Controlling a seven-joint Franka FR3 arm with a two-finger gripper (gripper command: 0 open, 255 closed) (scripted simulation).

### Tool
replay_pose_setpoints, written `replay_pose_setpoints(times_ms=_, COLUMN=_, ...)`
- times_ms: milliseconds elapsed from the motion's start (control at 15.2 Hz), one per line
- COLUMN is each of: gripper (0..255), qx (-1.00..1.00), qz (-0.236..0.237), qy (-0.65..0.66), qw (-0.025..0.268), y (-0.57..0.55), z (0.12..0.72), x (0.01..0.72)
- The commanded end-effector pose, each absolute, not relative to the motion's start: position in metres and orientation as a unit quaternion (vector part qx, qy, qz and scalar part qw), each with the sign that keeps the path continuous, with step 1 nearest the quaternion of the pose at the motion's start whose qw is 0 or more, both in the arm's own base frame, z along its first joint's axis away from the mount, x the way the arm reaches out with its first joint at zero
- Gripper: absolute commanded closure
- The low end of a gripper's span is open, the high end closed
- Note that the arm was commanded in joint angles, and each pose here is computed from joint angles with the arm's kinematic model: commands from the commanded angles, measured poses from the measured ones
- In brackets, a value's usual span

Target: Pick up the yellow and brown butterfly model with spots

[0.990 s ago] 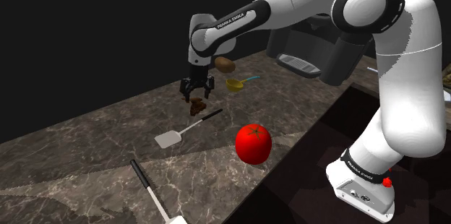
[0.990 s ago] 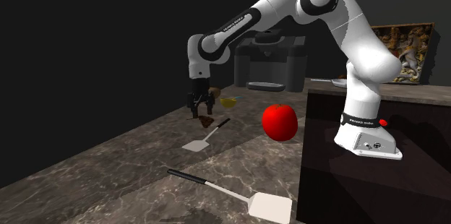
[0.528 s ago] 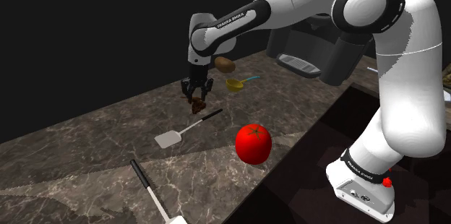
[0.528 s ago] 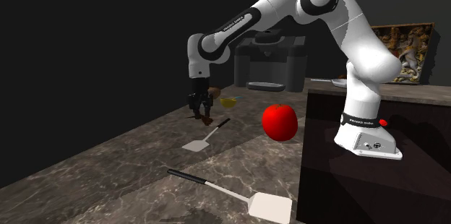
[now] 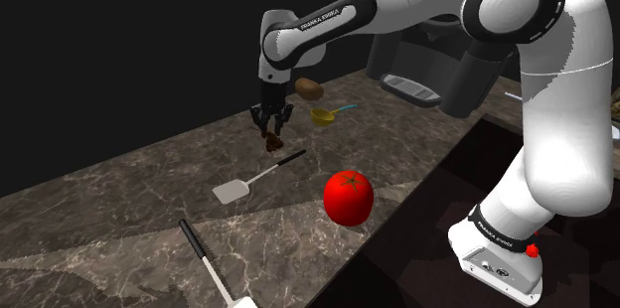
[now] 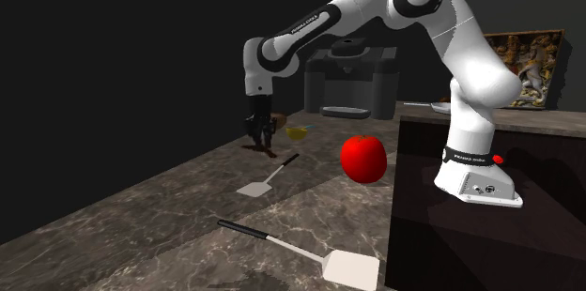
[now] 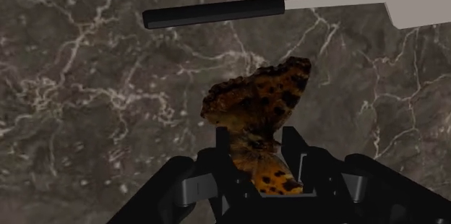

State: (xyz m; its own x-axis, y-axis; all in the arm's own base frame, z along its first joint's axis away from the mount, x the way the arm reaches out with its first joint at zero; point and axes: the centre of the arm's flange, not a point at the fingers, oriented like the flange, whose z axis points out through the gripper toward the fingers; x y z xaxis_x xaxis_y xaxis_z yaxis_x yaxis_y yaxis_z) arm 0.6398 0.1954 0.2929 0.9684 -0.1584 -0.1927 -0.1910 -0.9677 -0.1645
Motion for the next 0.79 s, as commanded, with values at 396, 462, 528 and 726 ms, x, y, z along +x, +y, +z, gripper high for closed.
replay_pose_setpoints(times_ms=396, gripper=255, qx=-0.988, qz=0.092, qy=0.088, qw=0.091, y=0.196, z=0.333, x=0.639)
replay_pose_setpoints(times_ms=462, gripper=255, qx=-0.988, qz=0.092, qy=0.088, qw=0.091, y=0.196, z=0.338, x=0.639)
replay_pose_setpoints(times_ms=528, gripper=255, qx=-0.988, qz=0.092, qy=0.088, qw=0.091, y=0.196, z=0.343, x=0.639)
replay_pose_setpoints(times_ms=726, gripper=255, qx=-0.988, qz=0.092, qy=0.088, qw=0.091, y=0.196, z=0.349, x=0.639)
